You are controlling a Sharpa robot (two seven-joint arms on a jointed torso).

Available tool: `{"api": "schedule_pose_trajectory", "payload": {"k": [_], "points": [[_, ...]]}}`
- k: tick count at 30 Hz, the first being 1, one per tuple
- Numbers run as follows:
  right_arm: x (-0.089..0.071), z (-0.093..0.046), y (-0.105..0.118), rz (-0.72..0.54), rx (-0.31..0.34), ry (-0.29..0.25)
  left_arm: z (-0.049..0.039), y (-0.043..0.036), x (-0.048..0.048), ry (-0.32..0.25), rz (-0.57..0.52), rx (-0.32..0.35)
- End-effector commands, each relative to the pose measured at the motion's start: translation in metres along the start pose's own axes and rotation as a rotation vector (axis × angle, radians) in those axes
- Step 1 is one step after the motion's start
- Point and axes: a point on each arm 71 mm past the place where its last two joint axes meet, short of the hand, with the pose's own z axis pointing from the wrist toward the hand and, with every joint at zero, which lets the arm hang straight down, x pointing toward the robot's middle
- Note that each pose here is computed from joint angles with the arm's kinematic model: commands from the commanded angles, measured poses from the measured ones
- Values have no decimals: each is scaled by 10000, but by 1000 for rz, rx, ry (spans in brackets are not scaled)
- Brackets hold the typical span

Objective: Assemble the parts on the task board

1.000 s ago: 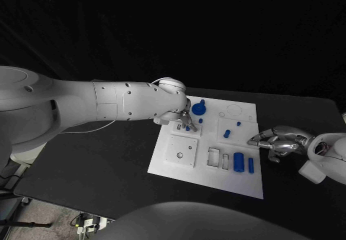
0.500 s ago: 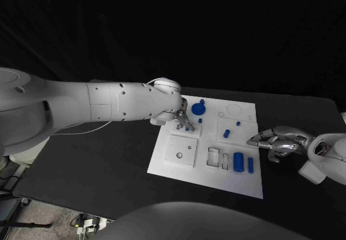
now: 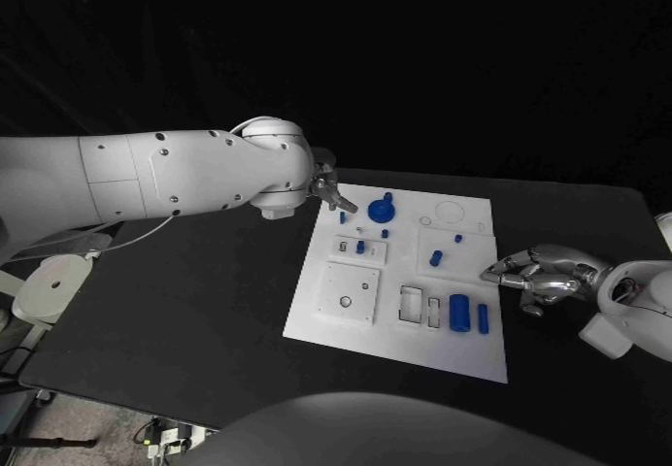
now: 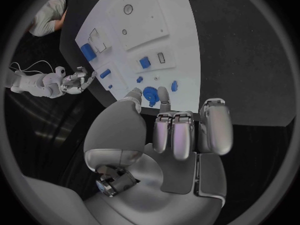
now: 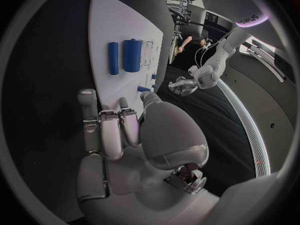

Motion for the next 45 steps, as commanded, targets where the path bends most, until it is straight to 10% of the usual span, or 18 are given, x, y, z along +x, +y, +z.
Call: {"api": "schedule_pose_trajectory", "payload": {"k": [1,11,45], "points": [[9,-5,2,-11,-9,-6,-32,59,-117,-58,-80,-23],[30,1,41,-13,-28,-4,168,198,-189,-13,-83,-116],[37,-15,48,-11,-38,-5,625,10,93,50,32,-143]]}}
